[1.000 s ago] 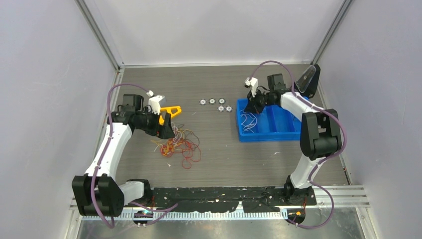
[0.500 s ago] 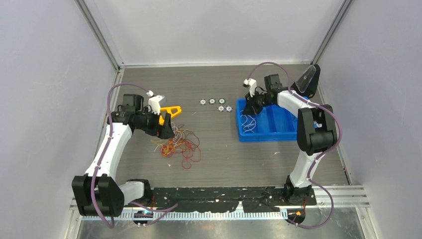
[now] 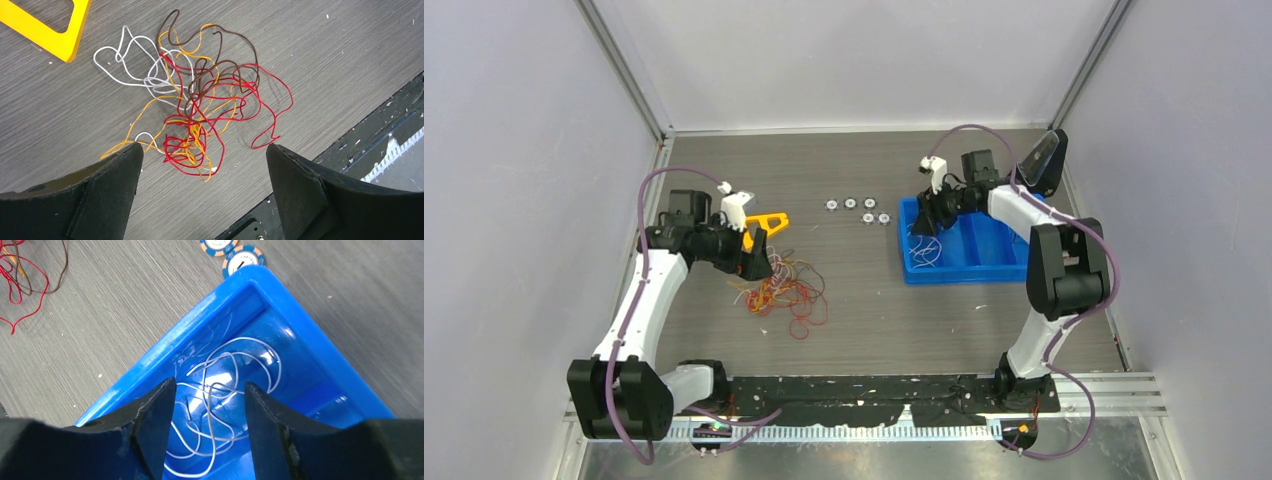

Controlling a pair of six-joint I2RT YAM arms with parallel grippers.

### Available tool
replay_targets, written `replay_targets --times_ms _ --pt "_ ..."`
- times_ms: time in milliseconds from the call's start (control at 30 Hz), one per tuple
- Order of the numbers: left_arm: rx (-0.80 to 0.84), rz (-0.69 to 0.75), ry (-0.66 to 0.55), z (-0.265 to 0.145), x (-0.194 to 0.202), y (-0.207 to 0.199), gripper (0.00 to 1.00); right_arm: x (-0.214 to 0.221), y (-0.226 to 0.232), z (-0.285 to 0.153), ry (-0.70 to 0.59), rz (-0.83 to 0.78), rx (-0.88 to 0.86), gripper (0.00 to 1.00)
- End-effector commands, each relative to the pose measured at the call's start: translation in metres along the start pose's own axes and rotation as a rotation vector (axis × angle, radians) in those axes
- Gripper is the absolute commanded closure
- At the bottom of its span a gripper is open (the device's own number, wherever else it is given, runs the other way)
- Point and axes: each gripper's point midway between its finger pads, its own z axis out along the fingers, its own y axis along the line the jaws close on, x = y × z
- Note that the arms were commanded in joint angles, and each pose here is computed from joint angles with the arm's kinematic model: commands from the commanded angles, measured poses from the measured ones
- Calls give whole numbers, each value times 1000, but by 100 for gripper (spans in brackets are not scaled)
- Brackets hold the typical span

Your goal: Untangle the cables

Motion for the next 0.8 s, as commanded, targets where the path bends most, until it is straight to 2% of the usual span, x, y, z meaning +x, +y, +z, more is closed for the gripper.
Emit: replay_targets --times_ms 0,100,233,300,400,500,633,733,767 --pt "-13 35 -19 -8 -3 -2 3 -45 7 -37 -103 -88 82 37" --pt "-10 39 14 -6 6 0 1 -54 10 -54 -113 -106 138 19" --pt "40 6 67 5 21 -3 0 -74 16 -77 -141 -105 209 2" --pt "34 -34 83 12 21 1 3 -84 36 -79 -135 -84 183 1" --pt "63 -89 119 27 21 4 10 -90 87 -59 -89 -37 56 1" --pt "116 -154 195 39 26 1 21 -88 138 -25 -31 22 -74 2" --pt "193 -255 299 50 37 -5 51 -88 192 35 27 103 -206 4" --pt "228 -284 327 51 42 -10 64 -86 222 86 36 118 -253 3" --pt "246 -278 316 50 40 -13 68 -88 243 99 23 77 -278 3"
